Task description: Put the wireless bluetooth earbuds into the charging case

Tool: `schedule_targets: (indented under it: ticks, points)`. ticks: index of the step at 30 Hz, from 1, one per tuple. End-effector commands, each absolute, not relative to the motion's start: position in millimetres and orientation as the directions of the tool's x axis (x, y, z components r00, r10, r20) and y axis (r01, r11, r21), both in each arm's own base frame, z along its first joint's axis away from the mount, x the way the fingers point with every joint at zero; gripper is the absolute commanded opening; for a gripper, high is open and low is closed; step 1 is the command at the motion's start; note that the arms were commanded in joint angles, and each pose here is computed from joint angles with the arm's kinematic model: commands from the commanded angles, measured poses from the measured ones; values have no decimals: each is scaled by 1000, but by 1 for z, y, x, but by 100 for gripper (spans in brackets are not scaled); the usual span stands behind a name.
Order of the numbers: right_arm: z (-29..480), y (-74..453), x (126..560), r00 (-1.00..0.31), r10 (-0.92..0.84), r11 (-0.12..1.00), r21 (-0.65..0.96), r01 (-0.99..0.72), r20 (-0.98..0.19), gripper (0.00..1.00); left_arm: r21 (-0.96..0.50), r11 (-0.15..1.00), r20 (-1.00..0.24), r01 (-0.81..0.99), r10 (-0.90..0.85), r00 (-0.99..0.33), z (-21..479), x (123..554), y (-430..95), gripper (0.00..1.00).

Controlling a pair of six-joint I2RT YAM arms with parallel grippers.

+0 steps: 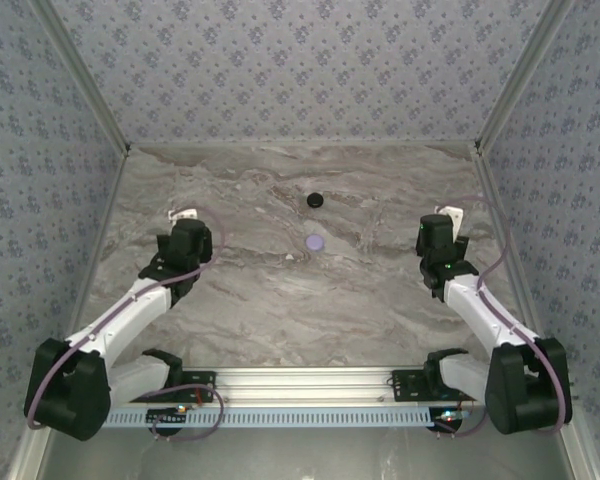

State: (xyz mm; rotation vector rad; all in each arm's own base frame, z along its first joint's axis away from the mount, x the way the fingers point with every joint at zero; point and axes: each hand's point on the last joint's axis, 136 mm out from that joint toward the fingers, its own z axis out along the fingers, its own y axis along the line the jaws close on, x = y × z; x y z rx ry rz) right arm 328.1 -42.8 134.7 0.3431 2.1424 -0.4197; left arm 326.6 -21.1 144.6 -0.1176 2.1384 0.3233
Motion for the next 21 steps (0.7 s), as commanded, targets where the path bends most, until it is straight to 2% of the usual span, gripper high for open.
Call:
schedule_targets:
  ticks: [1,8,10,16,18,21]
  points:
    - [135,-57,335,-507,98,876,-167,452,-856,64,217,934,-877,-284,59,-477,161,334,2,75]
    - [114,-66,341,-535,149,867,-150,474,-831,71,205,915,-887,-348,23,-462,146,336,33,82]
    - [110,-69,344,-548,161,864,-151,481,-821,73,198,910,-894,-365,15,-447,139,335,38,88]
    - [100,-62,355,-529,170,911,-72,405,-831,76,137,945,-905,-297,-2,-424,124,344,36,99]
    - [99,-58,358,-520,170,927,-44,373,-837,85,107,962,-912,-253,-7,-411,121,348,32,99]
    - [103,-52,362,-462,124,950,-30,311,-878,89,84,980,-921,-178,8,-388,119,355,21,99]
